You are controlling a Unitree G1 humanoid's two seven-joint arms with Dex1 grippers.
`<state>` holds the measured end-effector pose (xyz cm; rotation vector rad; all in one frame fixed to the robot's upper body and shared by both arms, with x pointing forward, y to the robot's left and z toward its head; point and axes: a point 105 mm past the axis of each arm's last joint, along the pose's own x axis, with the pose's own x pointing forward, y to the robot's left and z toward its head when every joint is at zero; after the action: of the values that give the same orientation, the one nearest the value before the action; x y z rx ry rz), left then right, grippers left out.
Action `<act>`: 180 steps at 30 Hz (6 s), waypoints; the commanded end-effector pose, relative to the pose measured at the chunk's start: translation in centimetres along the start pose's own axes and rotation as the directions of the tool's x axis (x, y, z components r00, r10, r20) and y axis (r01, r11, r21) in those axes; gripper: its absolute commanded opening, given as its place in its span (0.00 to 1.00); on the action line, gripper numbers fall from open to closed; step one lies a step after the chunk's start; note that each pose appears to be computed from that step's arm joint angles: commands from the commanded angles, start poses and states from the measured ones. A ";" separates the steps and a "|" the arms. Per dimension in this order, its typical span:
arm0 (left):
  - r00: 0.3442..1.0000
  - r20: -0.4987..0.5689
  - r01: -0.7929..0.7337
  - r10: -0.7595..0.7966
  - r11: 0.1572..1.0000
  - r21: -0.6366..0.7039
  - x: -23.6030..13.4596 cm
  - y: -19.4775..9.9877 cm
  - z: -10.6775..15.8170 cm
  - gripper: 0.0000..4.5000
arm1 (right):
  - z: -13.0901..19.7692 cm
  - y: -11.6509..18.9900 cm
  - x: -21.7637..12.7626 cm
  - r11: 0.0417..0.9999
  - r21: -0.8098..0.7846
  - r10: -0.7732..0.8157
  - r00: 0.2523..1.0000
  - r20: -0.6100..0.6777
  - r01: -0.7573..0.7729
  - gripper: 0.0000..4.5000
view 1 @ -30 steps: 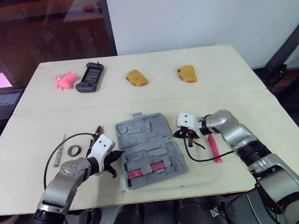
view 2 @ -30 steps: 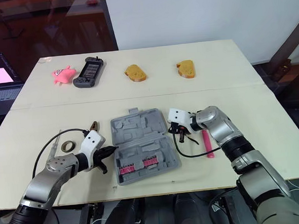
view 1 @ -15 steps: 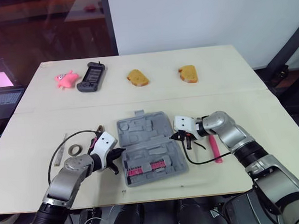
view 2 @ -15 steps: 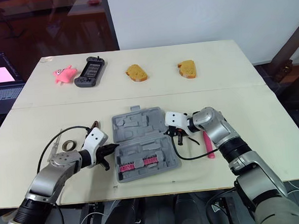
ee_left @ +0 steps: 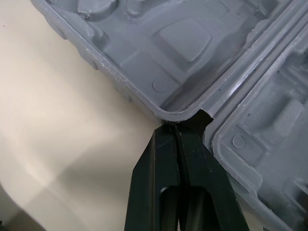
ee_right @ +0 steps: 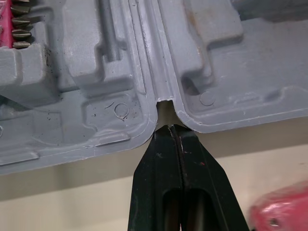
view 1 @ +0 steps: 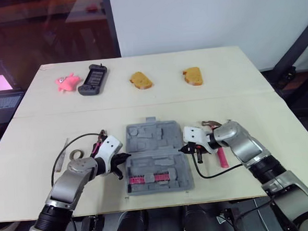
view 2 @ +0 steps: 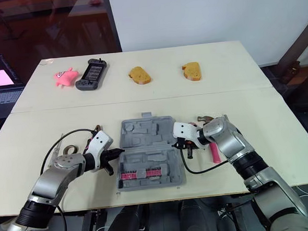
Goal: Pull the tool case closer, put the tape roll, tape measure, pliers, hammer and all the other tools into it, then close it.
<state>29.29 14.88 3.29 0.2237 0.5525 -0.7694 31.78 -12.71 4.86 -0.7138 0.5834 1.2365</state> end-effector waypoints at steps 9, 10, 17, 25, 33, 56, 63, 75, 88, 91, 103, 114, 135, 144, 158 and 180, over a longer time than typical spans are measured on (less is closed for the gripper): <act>0.997 0.002 0.077 -0.077 0.997 -0.015 -0.7 -2.7 -0.2 0.01 | 0.7 2.3 0.2 0.998 -0.001 0.055 0.998 0.036 -0.055 0.00; 0.997 -0.001 0.083 -0.083 0.996 -0.021 -0.7 -2.9 -0.3 0.01 | 0.6 2.4 0.2 0.998 0.003 0.055 0.998 0.032 -0.056 0.00; 0.994 -0.006 0.105 -0.105 0.993 -0.049 -0.9 -3.5 -0.7 0.01 | 0.5 3.6 0.1 0.996 0.018 0.092 0.995 0.031 -0.093 0.00; 0.990 -0.045 0.131 -0.134 0.989 -0.067 -1.8 -4.4 -1.8 0.01 | 0.4 4.8 0.4 0.993 0.038 0.112 0.993 0.035 -0.114 0.00; 0.986 -0.061 0.148 -0.152 0.986 -0.075 -2.3 -5.0 -2.5 0.01 | 0.4 5.7 0.6 0.988 0.046 0.143 0.989 0.030 -0.145 0.00; 0.981 -0.079 0.171 -0.179 0.980 -0.098 -2.8 -6.2 -3.7 0.01 | -0.1 7.1 0.5 0.983 0.098 0.154 0.988 0.026 -0.156 0.00; 0.987 -0.096 0.124 -0.132 0.989 -0.084 -3.1 -5.3 -3.9 0.01 | -0.7 6.2 0.1 0.987 0.104 0.124 0.992 0.005 -0.124 0.00; 0.995 -0.093 0.026 -0.031 0.998 -0.057 -5.4 -1.4 -3.6 0.01 | -3.4 4.1 -4.3 0.982 0.189 -0.002 1.000 -0.004 0.003 0.00; 0.991 0.066 -0.116 0.118 0.993 -0.035 -17.6 4.3 -3.5 0.75 | -6.5 4.2 -17.3 0.927 0.327 -0.226 0.969 0.096 0.184 0.51; 0.967 0.028 -0.251 0.251 0.968 -0.013 -21.7 7.7 -5.1 1.00 | -8.5 3.6 -19.7 0.894 0.349 -0.314 0.948 0.043 0.280 0.86; 0.895 0.085 -0.435 0.439 0.898 -0.059 -27.9 11.1 -6.4 1.00 | -7.4 1.8 -22.2 0.848 0.432 -0.399 0.905 0.143 0.306 0.98; 0.866 0.092 -0.466 0.492 0.860 -0.208 -26.2 6.6 -6.2 1.00 | 5.6 1.4 -16.3 0.991 0.130 -0.021 0.954 0.299 -0.019 0.98; 0.971 -0.113 -0.210 0.213 0.977 0.042 -18.9 7.6 -1.0 1.00 | 15.3 2.4 -15.0 0.987 -0.070 0.160 0.878 0.451 -0.144 0.98; 0.955 -0.295 0.071 0.027 0.946 0.315 -16.2 10.3 -0.8 0.48 | 15.3 3.2 -14.1 0.995 -0.046 0.103 0.879 0.466 -0.092 1.00; 0.925 -0.371 0.236 -0.080 0.886 0.399 -13.0 12.0 -1.9 0.48 | 14.8 3.4 -13.9 1.000 -0.008 0.022 0.887 0.460 -0.021 1.00; 0.922 -0.385 0.197 -0.044 0.908 0.369 -9.6 13.0 -4.4 0.08 | 14.9 3.7 -14.4 1.000 -0.001 0.003 0.898 0.439 -0.003 1.00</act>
<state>31.37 31.23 4.96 0.7414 0.7502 -0.9721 25.60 -9.90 23.37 -0.3746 0.2594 1.3470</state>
